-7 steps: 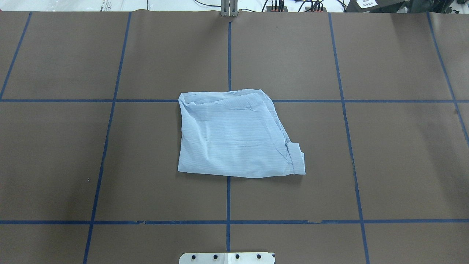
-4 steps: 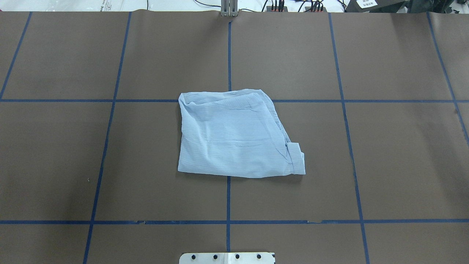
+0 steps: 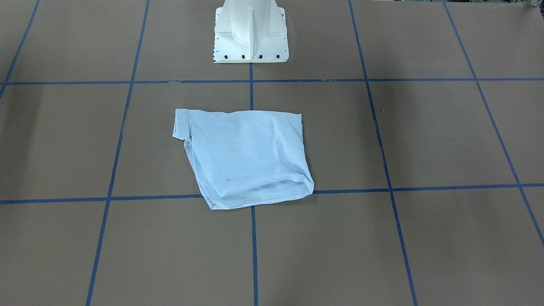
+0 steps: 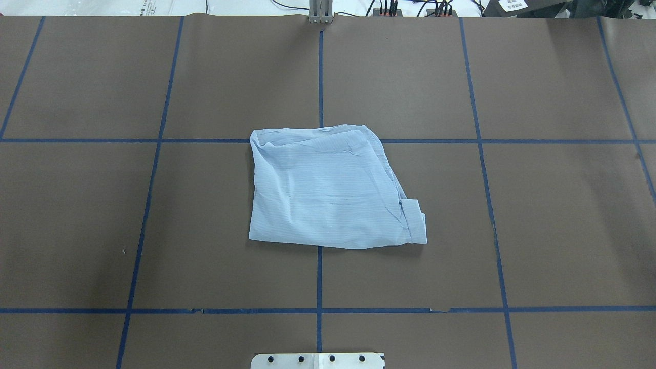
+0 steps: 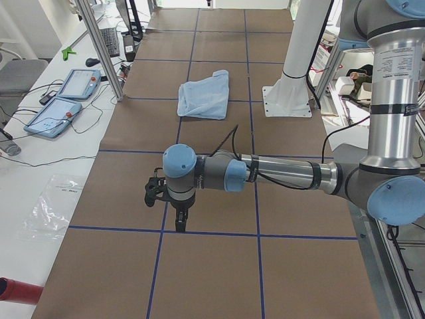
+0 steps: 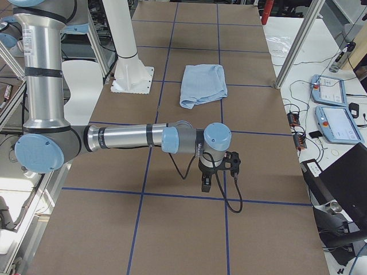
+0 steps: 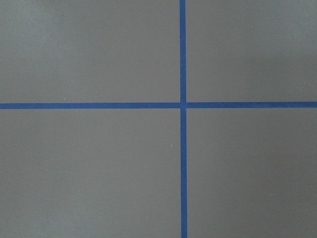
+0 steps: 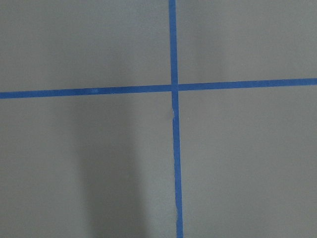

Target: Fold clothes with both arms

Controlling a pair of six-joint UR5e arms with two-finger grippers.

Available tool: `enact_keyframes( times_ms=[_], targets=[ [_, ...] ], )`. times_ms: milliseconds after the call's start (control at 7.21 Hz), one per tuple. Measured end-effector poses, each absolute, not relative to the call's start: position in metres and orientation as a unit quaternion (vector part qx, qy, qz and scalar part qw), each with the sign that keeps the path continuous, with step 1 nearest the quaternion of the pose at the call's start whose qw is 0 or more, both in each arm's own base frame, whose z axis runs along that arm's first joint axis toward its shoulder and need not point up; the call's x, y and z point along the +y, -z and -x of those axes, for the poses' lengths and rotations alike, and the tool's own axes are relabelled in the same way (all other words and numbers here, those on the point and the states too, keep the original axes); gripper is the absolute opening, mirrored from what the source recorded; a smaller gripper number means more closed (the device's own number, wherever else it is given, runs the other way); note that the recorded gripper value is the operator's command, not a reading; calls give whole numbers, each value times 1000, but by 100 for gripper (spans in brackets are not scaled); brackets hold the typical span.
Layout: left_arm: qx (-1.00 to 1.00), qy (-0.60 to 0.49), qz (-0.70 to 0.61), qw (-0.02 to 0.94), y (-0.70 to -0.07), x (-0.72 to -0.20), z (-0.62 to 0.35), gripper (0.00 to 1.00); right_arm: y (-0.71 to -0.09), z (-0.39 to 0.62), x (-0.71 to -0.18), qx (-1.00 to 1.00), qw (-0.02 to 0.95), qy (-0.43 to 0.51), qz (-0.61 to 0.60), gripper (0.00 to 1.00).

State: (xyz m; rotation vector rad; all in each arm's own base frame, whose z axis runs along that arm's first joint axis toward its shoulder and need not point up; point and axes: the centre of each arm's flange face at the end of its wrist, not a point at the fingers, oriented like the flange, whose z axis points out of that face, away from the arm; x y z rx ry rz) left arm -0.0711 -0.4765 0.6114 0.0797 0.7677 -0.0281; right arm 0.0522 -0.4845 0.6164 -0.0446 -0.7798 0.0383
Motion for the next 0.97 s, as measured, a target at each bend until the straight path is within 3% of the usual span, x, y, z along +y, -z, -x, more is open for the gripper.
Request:
enact_keyframes(
  times_ms=[971],
  targets=[
    [374, 13, -39, 926, -611, -477, 71, 100, -610, -52, -487, -381, 924, -17, 16, 100]
  ],
)
